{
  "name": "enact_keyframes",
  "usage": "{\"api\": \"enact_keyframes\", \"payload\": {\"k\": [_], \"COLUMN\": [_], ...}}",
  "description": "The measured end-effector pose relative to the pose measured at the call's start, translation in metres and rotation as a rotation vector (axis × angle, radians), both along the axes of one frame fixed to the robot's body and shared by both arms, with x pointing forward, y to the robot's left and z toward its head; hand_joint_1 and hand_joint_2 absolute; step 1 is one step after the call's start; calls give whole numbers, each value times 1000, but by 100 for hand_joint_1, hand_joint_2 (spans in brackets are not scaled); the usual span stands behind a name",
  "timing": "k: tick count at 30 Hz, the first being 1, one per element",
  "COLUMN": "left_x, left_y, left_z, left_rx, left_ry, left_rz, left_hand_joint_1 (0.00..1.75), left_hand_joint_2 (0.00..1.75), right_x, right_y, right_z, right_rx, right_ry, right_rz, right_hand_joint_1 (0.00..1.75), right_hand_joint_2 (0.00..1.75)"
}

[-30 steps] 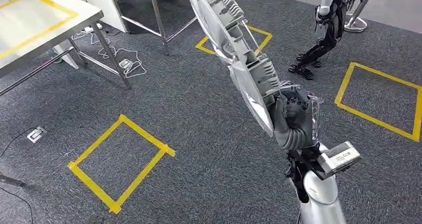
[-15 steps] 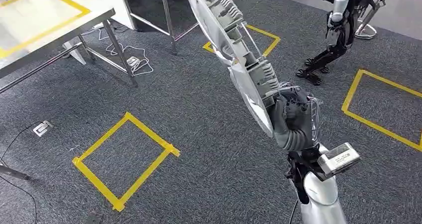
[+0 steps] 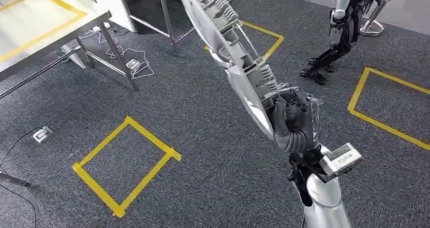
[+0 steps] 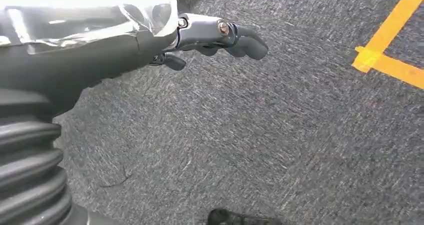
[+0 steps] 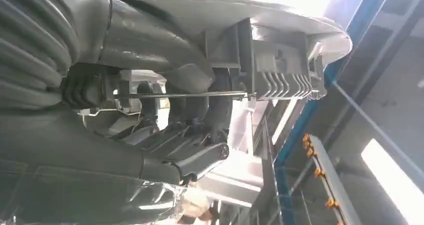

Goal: Take the parts from the cabinet and place them on the table.

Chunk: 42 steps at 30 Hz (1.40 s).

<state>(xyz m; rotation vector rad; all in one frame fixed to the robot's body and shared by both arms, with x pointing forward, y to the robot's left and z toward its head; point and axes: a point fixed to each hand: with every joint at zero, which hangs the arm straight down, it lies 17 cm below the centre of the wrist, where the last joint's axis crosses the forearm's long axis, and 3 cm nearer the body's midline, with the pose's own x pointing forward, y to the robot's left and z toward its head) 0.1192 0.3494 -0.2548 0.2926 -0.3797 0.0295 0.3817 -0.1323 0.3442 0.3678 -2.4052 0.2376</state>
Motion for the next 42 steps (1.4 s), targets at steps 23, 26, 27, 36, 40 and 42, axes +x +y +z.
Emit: {"api": "enact_keyframes", "payload": {"k": [23,26,27,36,40,42], "left_x": [-16,-16,-17,-2,2,1], "left_y": [-5,-12,-13,-18,-21,-24], "left_z": [6,4,3,2,2,0], "left_rx": [-16,-18,-17,-16,-25,-31], "left_ry": [-1,1,3,-19,-23,-18], "left_rz": [31,43,45,41,36,31], "left_hand_joint_1": [0,0,0,0,0,0], "left_hand_joint_2": [175,175,175,175,175,175], "right_x": [-3,-2,-2,2,4,3], "right_y": [29,29,29,19,11,9], "right_z": [-20,-20,-20,-17,-17,-21], "right_rx": [-32,-38,-42,-45,-48,-51], "right_ry": [50,47,46,32,26,30], "right_rz": [129,127,126,80,58,52], "right_hand_joint_1": [175,175,175,175,175,175], "right_hand_joint_2": [175,175,175,175,175,175]}}
